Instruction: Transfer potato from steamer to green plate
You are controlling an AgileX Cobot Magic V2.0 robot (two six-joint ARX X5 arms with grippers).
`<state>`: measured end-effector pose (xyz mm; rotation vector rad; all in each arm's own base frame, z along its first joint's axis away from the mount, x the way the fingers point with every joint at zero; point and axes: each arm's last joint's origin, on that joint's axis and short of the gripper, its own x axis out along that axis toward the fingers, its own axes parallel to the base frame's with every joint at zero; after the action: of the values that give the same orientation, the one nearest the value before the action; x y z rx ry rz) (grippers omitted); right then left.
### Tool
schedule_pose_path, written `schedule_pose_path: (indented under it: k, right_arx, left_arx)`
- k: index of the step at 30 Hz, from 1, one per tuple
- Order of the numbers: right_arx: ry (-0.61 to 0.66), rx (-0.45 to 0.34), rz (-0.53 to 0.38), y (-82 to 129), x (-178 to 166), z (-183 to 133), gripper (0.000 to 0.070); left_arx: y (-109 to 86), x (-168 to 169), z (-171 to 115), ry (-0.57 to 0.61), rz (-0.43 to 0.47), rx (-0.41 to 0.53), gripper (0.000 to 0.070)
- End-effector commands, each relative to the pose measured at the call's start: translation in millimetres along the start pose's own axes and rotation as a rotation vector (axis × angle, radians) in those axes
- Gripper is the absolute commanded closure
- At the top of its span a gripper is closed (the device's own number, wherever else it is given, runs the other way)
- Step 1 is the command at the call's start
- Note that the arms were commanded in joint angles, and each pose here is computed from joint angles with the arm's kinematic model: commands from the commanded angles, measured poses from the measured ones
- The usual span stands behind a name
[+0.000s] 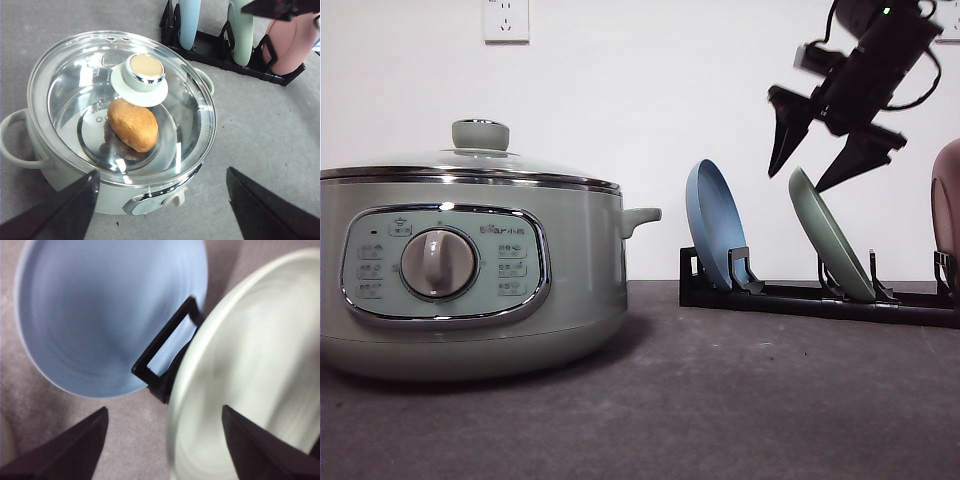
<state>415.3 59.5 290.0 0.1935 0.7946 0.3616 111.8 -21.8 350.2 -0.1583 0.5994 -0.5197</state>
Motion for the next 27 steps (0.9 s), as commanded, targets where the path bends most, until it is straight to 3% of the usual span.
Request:
schedule_pose_path:
  k: [1, 6, 10, 16, 27]
  right_arx:
    - [-0.014, -0.008, 0.002, 2.1, 6.5, 4.1, 0.0314]
    - [-0.004, -0.010, -0.018, 3.0, 13.2, 1.9, 0.0413]
    - [-0.004, -0.011, -0.019, 3.4, 13.4, 1.8, 0.0578]
    - [-0.004, -0.002, -0.018, 3.4, 13.3, 1.8, 0.0683]
    - [-0.069, -0.009, -0.008, 12.7, -11.4, 11.8, 0.0696]
  left_arx:
    - [-2.7, -3.8, 6.1, -0.025, -0.007, 0.020, 0.0185]
    - [-2.7, -3.8, 6.1, -0.025, -0.007, 0.020, 0.0185]
    - [-2.7, -3.8, 6.2, -0.026, -0.007, 0.021, 0.0185]
    - [-2.7, -3.8, 6.2, -0.026, -0.007, 0.021, 0.0185]
    - [-2.7, -3.8, 6.2, -0.026, -0.007, 0.021, 0.0185]
